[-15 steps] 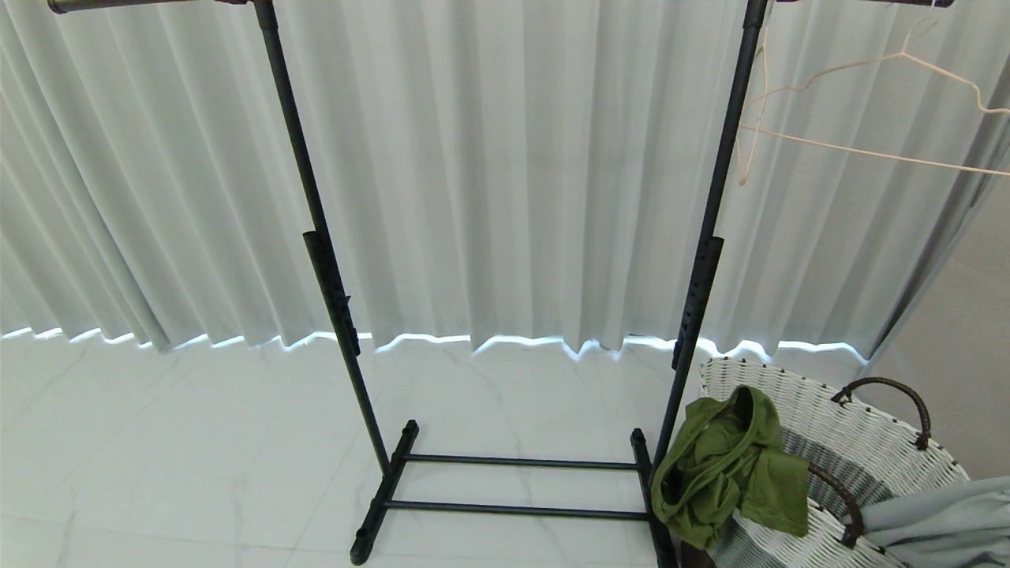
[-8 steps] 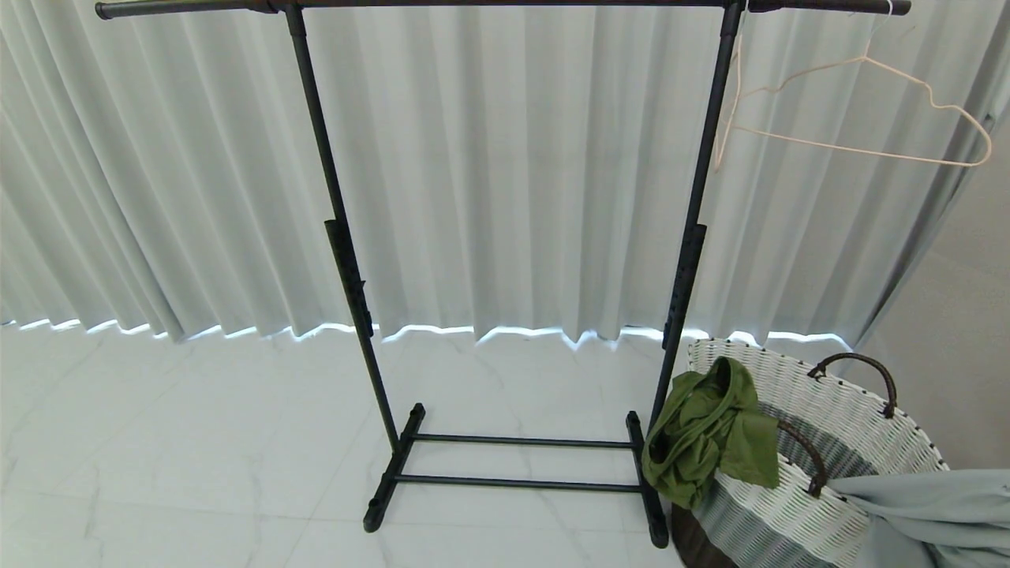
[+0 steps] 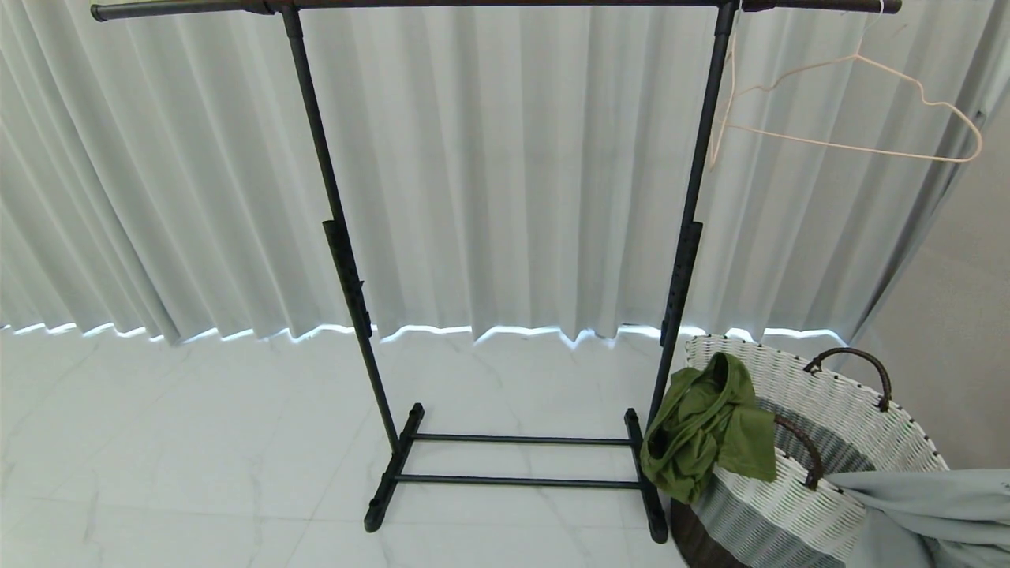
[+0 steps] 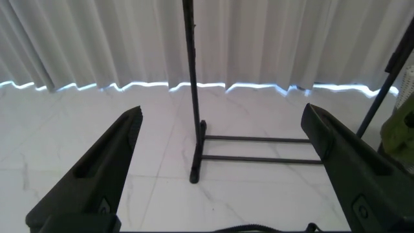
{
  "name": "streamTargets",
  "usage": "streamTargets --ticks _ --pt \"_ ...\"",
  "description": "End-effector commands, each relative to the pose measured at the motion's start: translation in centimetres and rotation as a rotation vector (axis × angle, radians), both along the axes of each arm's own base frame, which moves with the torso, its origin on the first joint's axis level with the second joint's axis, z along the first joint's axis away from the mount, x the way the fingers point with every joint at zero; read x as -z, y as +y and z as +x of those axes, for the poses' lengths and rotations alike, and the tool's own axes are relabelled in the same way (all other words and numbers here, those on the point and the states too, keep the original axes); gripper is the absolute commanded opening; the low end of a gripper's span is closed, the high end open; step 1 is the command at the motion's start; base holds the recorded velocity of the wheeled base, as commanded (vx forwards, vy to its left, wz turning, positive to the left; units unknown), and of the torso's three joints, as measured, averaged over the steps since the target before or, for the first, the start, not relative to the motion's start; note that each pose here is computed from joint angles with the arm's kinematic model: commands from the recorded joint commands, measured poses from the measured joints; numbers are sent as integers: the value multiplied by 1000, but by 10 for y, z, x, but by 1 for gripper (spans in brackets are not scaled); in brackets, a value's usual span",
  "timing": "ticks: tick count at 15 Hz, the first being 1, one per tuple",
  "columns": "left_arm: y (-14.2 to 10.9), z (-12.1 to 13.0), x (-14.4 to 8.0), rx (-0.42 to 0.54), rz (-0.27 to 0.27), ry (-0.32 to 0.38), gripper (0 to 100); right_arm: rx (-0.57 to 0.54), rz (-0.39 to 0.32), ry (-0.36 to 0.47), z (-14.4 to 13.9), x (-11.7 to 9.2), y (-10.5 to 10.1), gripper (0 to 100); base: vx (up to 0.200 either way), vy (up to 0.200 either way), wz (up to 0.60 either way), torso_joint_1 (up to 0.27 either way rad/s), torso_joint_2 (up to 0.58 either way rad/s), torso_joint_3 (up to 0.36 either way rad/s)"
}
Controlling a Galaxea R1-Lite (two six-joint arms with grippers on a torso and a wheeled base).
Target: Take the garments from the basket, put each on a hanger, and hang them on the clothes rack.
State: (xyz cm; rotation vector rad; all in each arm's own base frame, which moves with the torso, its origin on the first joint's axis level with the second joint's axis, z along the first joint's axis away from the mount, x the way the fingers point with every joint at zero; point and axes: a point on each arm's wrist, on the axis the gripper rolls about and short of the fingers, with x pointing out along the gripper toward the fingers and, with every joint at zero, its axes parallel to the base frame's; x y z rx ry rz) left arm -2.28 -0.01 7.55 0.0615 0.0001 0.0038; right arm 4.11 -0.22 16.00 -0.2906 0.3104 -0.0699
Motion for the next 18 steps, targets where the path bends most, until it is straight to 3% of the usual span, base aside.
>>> streamTargets --ticks 1,4,15,18 --pt "0 0 0 -1 1 2 100 0 0 3 1 0 0 0 0 200 0 2 7 7" --pt "0 0 0 -1 0 2 100 -1 0 1 1 0 0 0 0 200 0 4 1 4" --pt "0 0 0 1 0 0 100 -47 15 -38 -7 0 1 0 0 0 0 0 0 0" --pt "0 0 0 1 -37 1 100 -50 16 -34 -9 2 1 0 0 0 0 0 0 0"
